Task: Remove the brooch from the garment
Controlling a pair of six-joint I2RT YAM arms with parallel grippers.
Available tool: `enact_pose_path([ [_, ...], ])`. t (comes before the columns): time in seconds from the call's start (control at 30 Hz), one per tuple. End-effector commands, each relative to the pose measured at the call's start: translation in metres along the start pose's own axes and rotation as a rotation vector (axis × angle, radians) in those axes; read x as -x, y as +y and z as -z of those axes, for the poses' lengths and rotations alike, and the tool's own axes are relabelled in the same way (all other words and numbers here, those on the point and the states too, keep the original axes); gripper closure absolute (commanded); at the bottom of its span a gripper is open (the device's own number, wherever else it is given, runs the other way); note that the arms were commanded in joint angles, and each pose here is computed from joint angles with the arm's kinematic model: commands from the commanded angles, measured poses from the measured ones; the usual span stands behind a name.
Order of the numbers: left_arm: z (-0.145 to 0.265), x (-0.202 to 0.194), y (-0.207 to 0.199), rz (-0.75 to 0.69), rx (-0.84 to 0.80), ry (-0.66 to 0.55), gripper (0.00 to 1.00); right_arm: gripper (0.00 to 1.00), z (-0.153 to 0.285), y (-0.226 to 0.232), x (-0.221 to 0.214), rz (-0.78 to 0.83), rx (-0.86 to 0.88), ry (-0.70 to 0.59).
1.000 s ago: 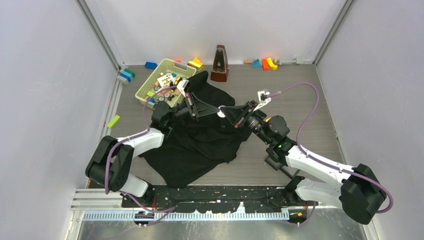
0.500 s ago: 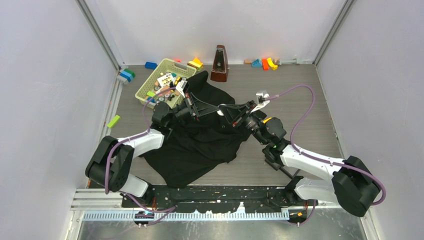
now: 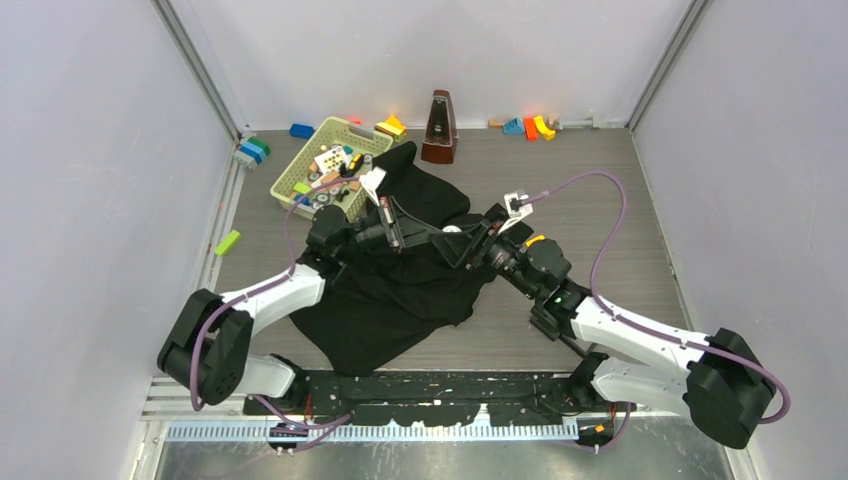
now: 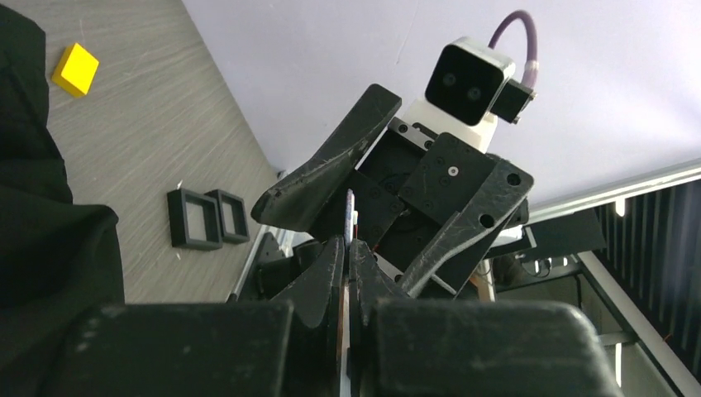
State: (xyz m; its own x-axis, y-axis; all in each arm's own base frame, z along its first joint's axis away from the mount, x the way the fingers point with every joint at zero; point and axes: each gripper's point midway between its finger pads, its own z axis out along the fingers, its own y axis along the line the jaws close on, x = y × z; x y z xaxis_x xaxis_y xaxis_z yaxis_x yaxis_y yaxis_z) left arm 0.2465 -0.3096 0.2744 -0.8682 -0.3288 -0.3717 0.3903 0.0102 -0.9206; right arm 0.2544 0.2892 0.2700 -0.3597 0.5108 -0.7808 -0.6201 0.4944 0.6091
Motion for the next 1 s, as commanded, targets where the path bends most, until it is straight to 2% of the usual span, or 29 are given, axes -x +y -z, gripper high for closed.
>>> enact_pose_path([
  [0.0,0.0,-0.003,-0.012,-0.099,-0.004,0.022,1.0,0.29,0.006,0.016,0.005,-0.037,0.015,0.038],
  [0.2,0.002,-0.004,-0.011,-0.11,0.009,0.028,1.0,0.27,0.012,0.012,0.01,-0.079,-0.025,0.05],
  [0.37,0.003,-0.003,-0.01,-0.111,0.013,0.029,1.0,0.22,0.016,0.016,0.026,-0.147,-0.014,0.012],
  [0.57,0.004,-0.003,-0.011,-0.111,0.009,0.031,1.0,0.2,0.021,0.011,0.045,-0.242,-0.012,-0.016],
  [0.63,0.004,-0.003,-0.014,-0.113,0.004,0.031,1.0,0.19,0.021,0.002,0.05,-0.322,-0.043,-0.024],
  [0.87,0.008,-0.001,-0.019,-0.133,-0.006,0.032,1.0,0.19,0.014,-0.031,0.065,-0.78,-0.146,-0.012],
  [0.97,0.01,-0.001,-0.018,-0.147,0.006,0.033,1.0,0.19,0.012,-0.029,0.065,-0.798,-0.127,0.014],
])
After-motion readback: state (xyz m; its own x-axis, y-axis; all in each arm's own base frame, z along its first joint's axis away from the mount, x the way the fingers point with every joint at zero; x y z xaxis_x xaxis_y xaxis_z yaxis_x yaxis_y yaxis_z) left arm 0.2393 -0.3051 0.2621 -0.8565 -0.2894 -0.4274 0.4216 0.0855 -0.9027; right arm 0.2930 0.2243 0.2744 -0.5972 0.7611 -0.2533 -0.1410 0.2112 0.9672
